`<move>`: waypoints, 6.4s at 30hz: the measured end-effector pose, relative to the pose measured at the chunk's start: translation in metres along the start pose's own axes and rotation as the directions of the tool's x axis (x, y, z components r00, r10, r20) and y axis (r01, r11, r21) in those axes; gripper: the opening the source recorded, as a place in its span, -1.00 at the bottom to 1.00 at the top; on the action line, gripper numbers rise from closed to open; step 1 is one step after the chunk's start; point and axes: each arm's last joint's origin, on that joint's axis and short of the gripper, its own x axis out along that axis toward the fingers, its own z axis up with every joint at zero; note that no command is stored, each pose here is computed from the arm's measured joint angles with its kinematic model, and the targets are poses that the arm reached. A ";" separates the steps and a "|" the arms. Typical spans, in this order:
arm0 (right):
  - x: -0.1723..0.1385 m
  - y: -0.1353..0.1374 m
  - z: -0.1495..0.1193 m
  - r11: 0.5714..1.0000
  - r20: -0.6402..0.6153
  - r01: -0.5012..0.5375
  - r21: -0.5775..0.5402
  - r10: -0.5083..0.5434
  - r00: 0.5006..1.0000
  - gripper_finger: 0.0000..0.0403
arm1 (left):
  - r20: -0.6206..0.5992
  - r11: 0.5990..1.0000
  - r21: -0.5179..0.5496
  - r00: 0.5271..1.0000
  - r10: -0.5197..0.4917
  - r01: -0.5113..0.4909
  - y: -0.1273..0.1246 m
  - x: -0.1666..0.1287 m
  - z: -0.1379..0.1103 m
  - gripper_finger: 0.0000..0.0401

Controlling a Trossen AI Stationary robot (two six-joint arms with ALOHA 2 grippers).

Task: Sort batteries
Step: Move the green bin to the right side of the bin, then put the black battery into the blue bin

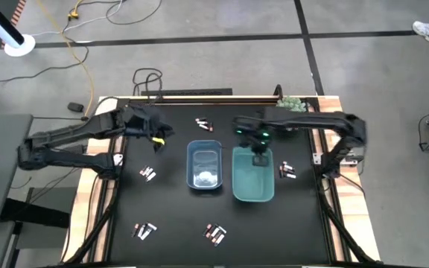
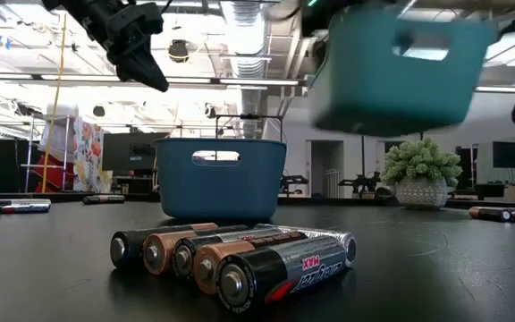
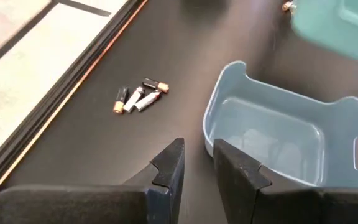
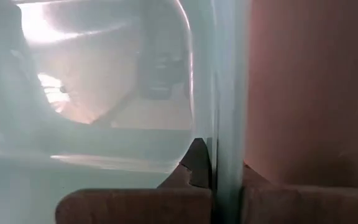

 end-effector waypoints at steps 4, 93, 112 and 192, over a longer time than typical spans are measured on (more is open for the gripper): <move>0.023 -0.019 0.026 0.997 -0.055 0.014 -0.071 -0.018 0.998 -1.00 | 0.001 1.000 0.011 1.000 -0.010 0.010 0.010 -0.006 -0.002 -0.60; 0.096 -0.079 0.028 0.999 -0.112 -0.041 -0.009 0.040 0.993 -0.98 | -0.097 0.998 0.060 0.995 0.009 -0.003 0.019 -0.007 -0.012 -0.60; 0.096 -0.072 0.029 0.999 -0.121 -0.044 -0.026 0.040 0.992 -0.78 | -0.116 0.997 0.073 0.993 0.007 0.002 0.019 -0.007 -0.014 -0.60; -0.022 0.043 -0.176 0.709 0.616 -0.357 0.608 -0.137 0.776 -0.36 | -0.131 0.889 -0.420 0.981 0.142 -0.184 0.008 -0.003 -0.013 -0.60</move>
